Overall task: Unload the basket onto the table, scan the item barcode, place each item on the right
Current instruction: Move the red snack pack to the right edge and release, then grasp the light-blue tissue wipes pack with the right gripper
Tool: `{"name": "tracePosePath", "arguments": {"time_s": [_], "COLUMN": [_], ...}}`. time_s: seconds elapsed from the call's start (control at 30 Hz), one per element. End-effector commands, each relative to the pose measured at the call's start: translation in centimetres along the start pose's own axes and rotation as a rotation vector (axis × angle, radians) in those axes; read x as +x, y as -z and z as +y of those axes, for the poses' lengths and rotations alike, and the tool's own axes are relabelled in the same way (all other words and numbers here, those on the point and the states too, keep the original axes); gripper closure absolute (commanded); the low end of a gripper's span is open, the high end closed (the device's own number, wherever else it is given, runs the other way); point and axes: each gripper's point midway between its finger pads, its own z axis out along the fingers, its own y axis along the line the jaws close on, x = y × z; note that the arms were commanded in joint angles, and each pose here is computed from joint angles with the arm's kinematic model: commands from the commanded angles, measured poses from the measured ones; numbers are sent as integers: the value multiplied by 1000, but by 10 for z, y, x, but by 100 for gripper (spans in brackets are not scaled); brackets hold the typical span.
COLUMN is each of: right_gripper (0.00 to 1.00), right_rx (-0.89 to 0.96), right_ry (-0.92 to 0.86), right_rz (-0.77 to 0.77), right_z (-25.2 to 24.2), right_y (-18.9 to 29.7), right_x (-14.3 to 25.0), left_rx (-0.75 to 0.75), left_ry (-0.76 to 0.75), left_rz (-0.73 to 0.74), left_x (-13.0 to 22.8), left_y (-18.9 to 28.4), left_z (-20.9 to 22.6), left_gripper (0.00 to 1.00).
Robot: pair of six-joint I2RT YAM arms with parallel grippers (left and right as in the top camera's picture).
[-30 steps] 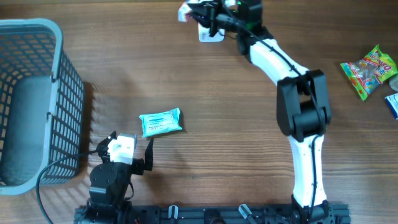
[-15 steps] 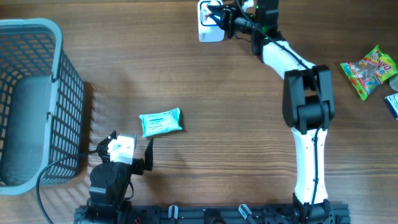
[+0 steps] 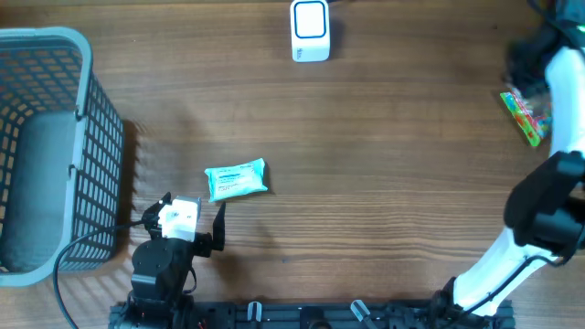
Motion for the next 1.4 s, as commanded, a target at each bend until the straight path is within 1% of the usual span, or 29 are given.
{"name": "tracePosePath", "arguments": {"time_s": [0.0,0.1,0.13,0.17,0.2,0.23,0.3,0.33,0.37,0.4,0.43,0.47,0.5,0.53,0.57,0.63,0.67,0.73,0.8,0.83,0.87,0.9,0.93,0.97,1.03,1.17,1.27,1.3,1.37], "right_gripper": [95,95,92,71,17,0,0,0,0,0,0,0,0,0,0,0,0,0,1,11,10,9,13,13,1,0,0,0,0], "right_rx": [213,285,306,294,255,241,194,129,32,-53,-142,-199,-282,-347,-442,-480,-496,-458,-344,-307,-342,-432,-477,-468,-465,-392,-430,-414,-395], "right_ry": [-22,15,41,94,196,238,259,277,303,342,436,526,668,783,935,1030,1078,1049,917,855,851,886,889,861,829,826,854,838,832], "right_rz": [-142,-62,-35,-11,24,24,9,50,149,277,437,538,639,714,815,942,1011,1118,1142,1166,1194,1224,1254,1261,1279,1240,1214,1164,1151], "right_z": [-63,-96,-103,-101,-94,-87,-66,-49,-30,-14,4,15,27,33,37,30,19,-4,-22,-30,-33,-33,-39,-47,-66,-100,-102,-102,-109], "right_y": [-20,-56,-67,-73,-78,-71,-45,-29,-15,-1,14,25,43,58,84,113,126,130,116,112,111,114,114,107,95,69,71,64,49], "right_x": [-58,-70,-68,-65,-62,-61,-60,-45,-15,23,77,119,171,211,268,342,386,445,476,490,507,524,539,547,559,561,574,579,592], "left_rx": [3,3,3,3,3,3,3,3,3,2,2,3,3,3,3,3,3,2,3,3,3,3,3,3,3,3,3,3,3], "left_ry": [-6,-6,-6,-6,-6,-6,-6,-6,-6,-6,-6,-6,-6,-6,-6,-6,-6,-6,-6,-6,-6,-6,-6,-6,-6,-6,-6,-6,-6], "left_rz": [-5,-5,-5,-5,-5,-5,-5,-5,-5,-5,-5,-5,-5,-5,-5,-5,-5,-5,-5,-5,-5,-5,-5,-5,-5,-5,-5,-5,-5], "left_x": [-1,-1,-1,-1,-1,-1,-1,-1,-1,-1,-1,-1,-1,-1,-1,-1,-1,-1,-1,-1,-1,-1,-1,-1,-1,-1,-1,-1,-1], "left_y": [0,0,0,0,0,0,0,0,0,0,0,0,0,0,0,0,0,0,0,0,0,0,0,0,0,0,0,0,0], "left_z": [0,0,0,0,0,0,0,0,0,0,0,0,0,0,0,0,0,0,0,0,0,0,0,0,0,0,0,0,0], "left_gripper": [0,0,0,0,0,0,0,0,0,0,0,0,0,0,0,0,0,0,0,0,0,0,0,0,0,0,0,0,0]}}
